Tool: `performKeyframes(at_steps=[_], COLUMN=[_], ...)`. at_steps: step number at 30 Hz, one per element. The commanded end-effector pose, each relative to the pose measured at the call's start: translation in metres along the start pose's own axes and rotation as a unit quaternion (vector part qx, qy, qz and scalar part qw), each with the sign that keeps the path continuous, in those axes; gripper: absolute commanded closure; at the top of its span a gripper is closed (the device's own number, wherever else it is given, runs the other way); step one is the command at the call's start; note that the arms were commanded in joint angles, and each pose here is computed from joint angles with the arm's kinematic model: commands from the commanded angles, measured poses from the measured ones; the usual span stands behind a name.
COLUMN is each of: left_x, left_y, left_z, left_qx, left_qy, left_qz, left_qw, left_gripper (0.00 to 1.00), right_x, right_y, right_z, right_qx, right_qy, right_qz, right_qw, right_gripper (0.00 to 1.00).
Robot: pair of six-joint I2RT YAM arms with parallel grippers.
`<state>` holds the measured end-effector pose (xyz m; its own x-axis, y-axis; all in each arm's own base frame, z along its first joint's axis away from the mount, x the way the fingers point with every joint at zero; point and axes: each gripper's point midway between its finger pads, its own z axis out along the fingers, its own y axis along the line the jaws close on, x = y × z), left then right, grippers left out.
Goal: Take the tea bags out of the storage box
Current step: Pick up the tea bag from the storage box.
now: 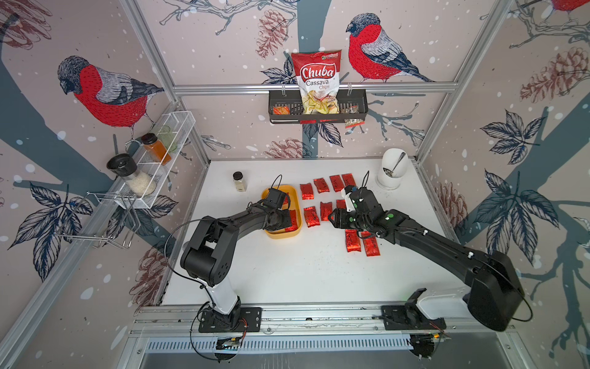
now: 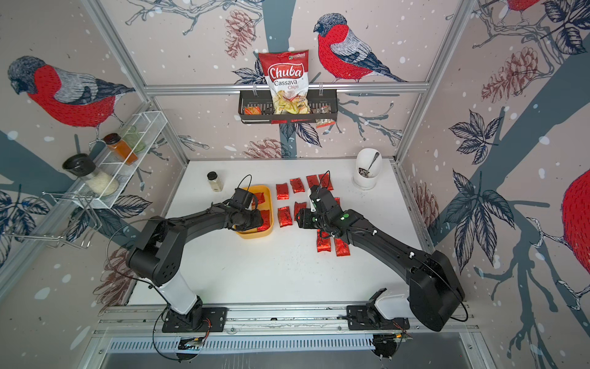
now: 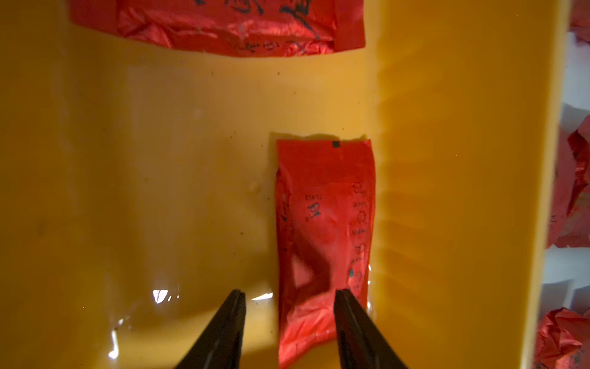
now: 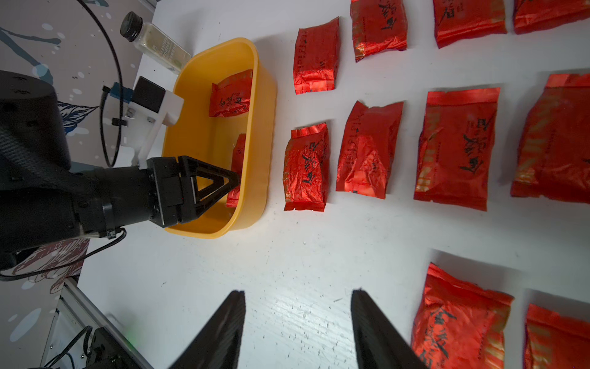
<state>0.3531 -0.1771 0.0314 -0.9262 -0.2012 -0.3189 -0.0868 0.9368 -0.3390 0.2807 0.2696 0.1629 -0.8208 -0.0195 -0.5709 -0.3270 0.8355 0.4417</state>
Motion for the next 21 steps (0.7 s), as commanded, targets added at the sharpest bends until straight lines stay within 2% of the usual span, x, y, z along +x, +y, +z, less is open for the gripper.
performKeyframes(at_steps=[1,5,10,21], left_x=[-0.007,-0.009,-0.011,-0.036], left_y=[-0.012,-0.017,-0.019,-0.021], left_z=[0.003,0.003,0.000,-0.051], left_qx=[0.028,0.040,0.050,0.067], left_qy=[-0.008,-0.009,-0.013,-0.062], left_qz=[-0.005,-0.011,-0.016,-0.023], left_qw=[1.000,0.999,0.999,0.996], left_gripper=[0.56,0.71,1.00,1.00], right_x=[-0.003,0.000,0.000,-0.006], right_y=[-0.001,-0.005,-0.009,-0.006], right_z=[0.002,0.005,0.005,-0.001], right_qx=[0.001,0.004,0.003,-0.002], right_qy=[-0.007,-0.004,-0.003,-0.011], right_qz=[-0.006,-0.005,-0.001,-0.002], right_qw=[1.000,1.000,1.000,1.000], right_gripper=[0.42,0.42,0.42,0.42])
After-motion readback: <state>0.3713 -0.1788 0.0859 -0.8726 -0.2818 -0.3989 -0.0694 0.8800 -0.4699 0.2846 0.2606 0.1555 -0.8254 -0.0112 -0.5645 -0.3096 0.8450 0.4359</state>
